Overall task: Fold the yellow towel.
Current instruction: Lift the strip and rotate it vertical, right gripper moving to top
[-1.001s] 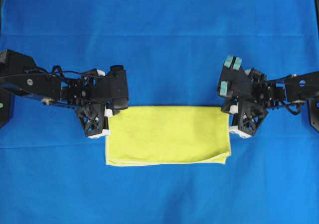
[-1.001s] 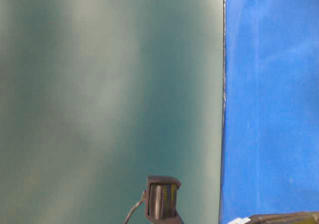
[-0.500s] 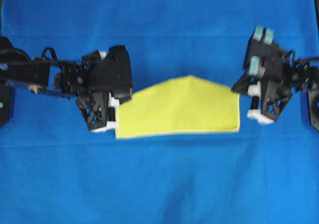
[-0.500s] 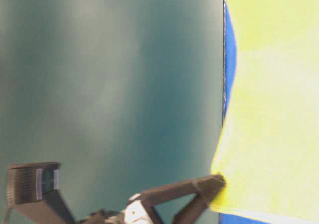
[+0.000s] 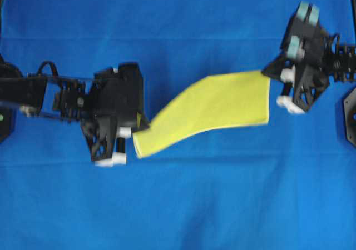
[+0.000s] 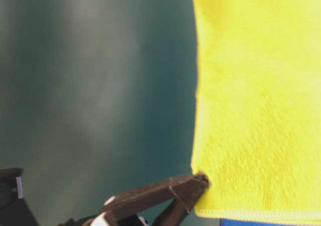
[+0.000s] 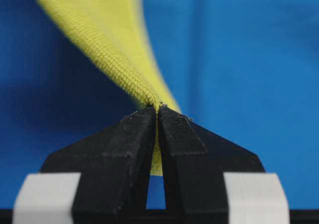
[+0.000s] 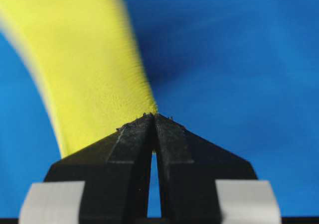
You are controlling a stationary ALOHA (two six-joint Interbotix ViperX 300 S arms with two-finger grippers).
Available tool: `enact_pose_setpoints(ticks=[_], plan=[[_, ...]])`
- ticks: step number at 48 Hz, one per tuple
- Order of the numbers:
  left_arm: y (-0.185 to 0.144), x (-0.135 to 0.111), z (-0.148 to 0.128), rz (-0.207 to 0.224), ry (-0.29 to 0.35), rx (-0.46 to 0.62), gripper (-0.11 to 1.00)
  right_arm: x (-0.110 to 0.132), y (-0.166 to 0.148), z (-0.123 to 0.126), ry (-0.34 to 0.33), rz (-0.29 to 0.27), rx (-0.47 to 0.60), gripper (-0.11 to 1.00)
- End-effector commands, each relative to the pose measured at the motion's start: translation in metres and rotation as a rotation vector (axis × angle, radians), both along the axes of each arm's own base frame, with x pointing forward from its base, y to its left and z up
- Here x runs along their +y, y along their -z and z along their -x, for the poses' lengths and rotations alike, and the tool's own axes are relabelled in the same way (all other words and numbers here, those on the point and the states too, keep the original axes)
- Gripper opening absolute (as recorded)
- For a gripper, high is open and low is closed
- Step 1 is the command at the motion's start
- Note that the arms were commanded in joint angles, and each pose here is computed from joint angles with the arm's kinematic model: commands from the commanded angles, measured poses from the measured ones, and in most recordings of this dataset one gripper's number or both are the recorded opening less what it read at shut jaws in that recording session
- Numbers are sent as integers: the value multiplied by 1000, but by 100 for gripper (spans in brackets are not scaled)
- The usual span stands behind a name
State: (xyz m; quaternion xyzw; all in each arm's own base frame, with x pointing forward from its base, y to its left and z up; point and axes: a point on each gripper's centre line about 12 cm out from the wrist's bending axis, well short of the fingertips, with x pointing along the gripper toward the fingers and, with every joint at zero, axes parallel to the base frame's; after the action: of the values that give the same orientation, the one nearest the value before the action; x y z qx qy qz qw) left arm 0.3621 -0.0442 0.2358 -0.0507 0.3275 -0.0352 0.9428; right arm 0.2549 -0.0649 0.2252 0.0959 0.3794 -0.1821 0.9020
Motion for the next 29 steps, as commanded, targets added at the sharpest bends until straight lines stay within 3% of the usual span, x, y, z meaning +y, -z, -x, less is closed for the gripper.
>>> enact_pose_setpoints(ticks=[1, 6, 12, 17, 29], plan=[[-17, -11, -8, 2, 33, -96, 2, -25, -13, -5, 65, 38, -48, 2], [-20, -23, -16, -19, 79, -157, 2, -55, -16, -8, 125, 89, -65, 2], [-24, -36, -29, -56, 132, -221, 2, -79, -20, -20, 152, 128, -91, 2], [-29, -43, -44, -81, 159, -263, 2, -94, -22, -36, 150, 153, -106, 2], [-28, -54, -78, -88, 172, -277, 2, -119, -30, -79, 127, 203, -114, 2]])
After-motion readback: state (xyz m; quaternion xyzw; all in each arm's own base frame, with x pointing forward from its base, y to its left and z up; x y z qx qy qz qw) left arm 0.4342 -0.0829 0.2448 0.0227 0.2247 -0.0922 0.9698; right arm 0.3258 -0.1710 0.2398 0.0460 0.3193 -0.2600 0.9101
